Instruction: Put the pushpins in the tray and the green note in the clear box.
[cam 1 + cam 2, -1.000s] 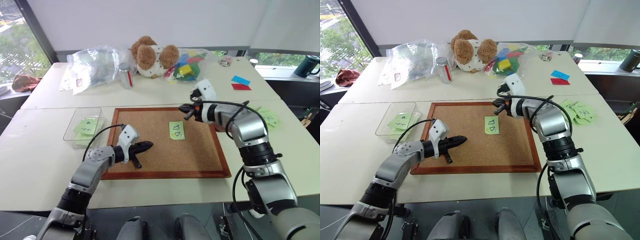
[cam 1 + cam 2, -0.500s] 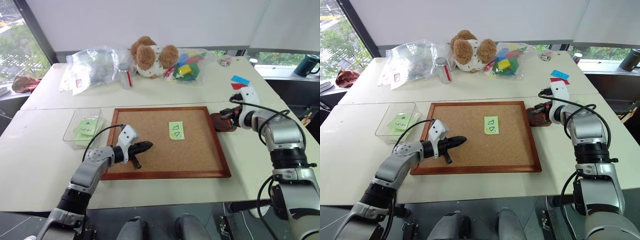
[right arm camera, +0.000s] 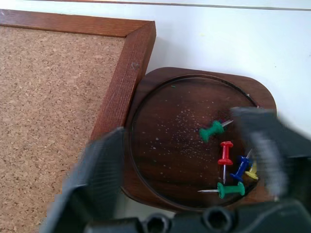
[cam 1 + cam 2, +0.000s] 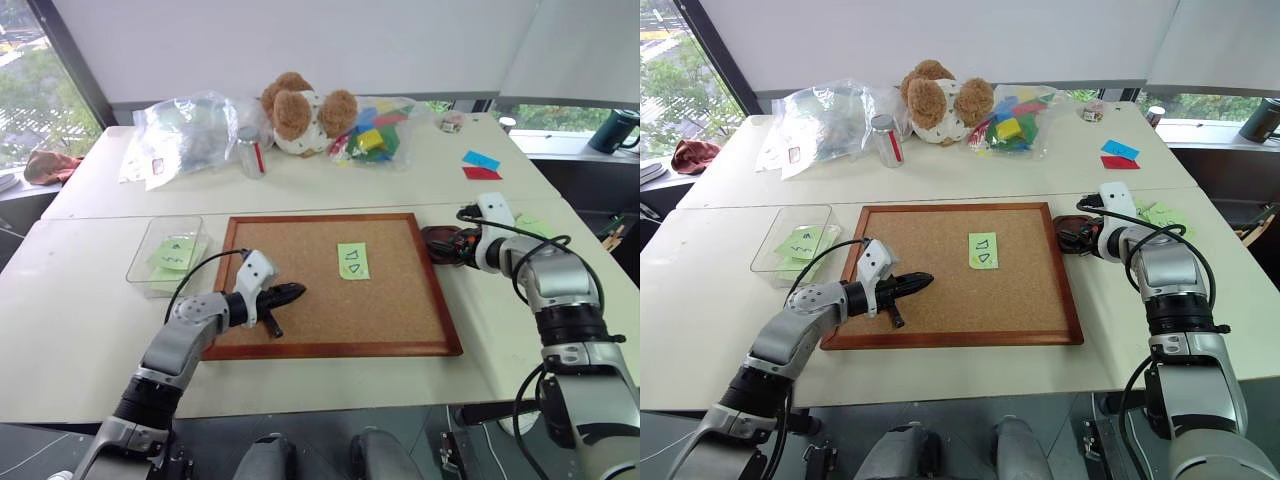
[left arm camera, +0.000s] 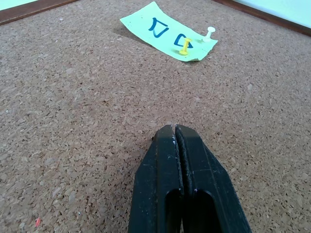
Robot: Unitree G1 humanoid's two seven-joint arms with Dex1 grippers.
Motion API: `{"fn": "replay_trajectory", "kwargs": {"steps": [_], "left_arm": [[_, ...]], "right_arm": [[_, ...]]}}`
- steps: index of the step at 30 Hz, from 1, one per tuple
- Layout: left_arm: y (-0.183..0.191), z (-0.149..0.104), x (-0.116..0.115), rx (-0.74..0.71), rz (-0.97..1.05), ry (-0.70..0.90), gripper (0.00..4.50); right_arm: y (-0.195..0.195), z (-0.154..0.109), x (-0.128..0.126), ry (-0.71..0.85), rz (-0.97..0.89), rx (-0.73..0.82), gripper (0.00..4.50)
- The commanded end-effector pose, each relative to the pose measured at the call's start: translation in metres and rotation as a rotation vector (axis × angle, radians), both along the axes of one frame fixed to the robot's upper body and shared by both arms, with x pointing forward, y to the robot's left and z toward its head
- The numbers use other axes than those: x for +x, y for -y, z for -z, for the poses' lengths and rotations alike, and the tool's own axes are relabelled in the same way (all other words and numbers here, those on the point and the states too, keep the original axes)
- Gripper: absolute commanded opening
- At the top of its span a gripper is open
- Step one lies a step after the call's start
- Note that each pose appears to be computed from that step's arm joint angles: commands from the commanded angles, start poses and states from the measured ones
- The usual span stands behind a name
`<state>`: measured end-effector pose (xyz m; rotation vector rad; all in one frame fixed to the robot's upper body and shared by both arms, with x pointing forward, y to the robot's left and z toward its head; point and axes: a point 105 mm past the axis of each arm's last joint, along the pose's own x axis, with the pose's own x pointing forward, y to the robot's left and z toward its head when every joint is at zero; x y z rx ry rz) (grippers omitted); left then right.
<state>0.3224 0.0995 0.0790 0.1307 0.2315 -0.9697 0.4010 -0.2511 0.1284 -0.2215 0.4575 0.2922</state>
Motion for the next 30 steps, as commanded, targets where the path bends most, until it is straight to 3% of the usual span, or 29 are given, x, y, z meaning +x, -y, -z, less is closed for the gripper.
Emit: {"fn": "replay_trajectory", "kwargs": {"steps": [1, 7, 11, 18, 21, 24, 30], "left_arm": [[-0.012, 0.029, -0.007, 0.063, -0.032, -0.102, 0.02], [-0.010, 0.028, -0.007, 0.063, -0.027, -0.101, 0.02], [-0.008, 0.027, -0.006, 0.060, -0.025, -0.098, 0.02], [-0.009, 0.026, -0.005, 0.060, -0.025, -0.096, 0.02], [-0.010, 0.025, -0.005, 0.060, -0.027, -0.095, 0.02], [-0.010, 0.025, -0.005, 0.060, -0.028, -0.094, 0.02], [-0.011, 0.025, -0.005, 0.060, -0.032, -0.093, 0.02]], "right_arm": [[-0.004, -0.030, 0.004, 0.088, -0.029, 0.001, 4.46], [-0.023, -0.051, -0.002, 0.129, -0.124, 0.002, 4.46], [-0.059, -0.062, -0.019, 0.146, -0.292, 0.016, 4.46], [-0.122, -0.044, -0.056, 0.105, -0.542, 0.034, 4.46], [-0.128, -0.035, -0.060, 0.088, -0.557, 0.033, 3.67], [-0.132, -0.029, -0.061, 0.075, -0.561, 0.026, 2.27], [-0.136, -0.010, -0.061, 0.036, -0.564, 0.013, 2.27]]}}
